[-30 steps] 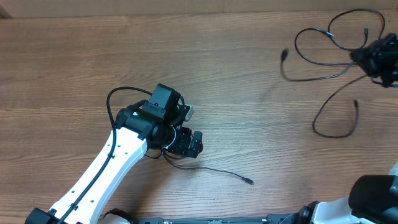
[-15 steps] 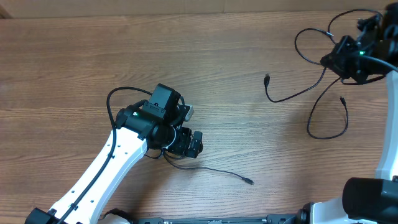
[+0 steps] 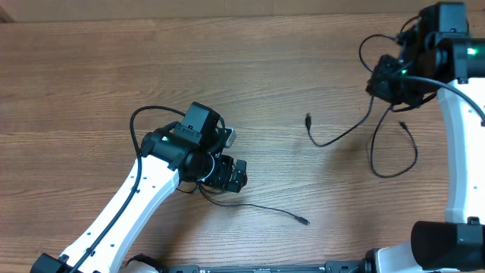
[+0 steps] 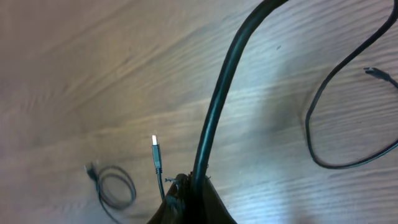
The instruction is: Untangle cables
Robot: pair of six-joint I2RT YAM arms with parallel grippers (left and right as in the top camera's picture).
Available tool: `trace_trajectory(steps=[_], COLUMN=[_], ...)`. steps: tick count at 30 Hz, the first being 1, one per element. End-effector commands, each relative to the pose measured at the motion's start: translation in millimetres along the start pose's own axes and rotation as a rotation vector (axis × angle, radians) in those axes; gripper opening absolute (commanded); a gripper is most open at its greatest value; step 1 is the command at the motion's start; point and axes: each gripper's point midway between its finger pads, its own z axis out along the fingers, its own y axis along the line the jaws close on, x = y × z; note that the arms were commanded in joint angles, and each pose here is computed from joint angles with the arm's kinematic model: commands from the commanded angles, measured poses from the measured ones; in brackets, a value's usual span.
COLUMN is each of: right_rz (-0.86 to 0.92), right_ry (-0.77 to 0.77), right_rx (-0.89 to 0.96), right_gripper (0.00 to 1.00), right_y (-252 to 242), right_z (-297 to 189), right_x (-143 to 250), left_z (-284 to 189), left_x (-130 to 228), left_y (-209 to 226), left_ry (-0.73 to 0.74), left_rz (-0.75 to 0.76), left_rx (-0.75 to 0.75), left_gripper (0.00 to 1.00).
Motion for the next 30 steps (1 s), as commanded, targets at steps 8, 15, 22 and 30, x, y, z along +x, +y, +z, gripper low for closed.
trace_trajectory(steps=[8, 15, 22, 30], right_rz=[-0.346, -0.336, -0.334, -0.306], right_ry=[0.019, -0.043, -0.06, -0.037], right_rx=[-0.009, 0.161, 0.273, 0.426], right_gripper=[0.04, 0.04, 0.04, 0.04], right_y=[41.5, 16.0, -1.0, -24.9], right_z=[5.8, 4.0, 9.2, 36.4], right_x=[21.1, 5.4, -6.1, -23.3], left_z=[-8.2, -8.2, -8.2, -8.2], left_x=[-6.1, -6.1, -6.1, -6.1], left_y=[-4.9, -4.9, -4.9, -4.9], left_ry=[-0.036, -0.036, -0.036, -0.036], left_rz=[0.016, 0.016, 0.016, 0.016], left_rx=[0.003, 0.003, 0.003, 0.003], left_gripper=[1.0, 1.0, 0.99, 1.0])
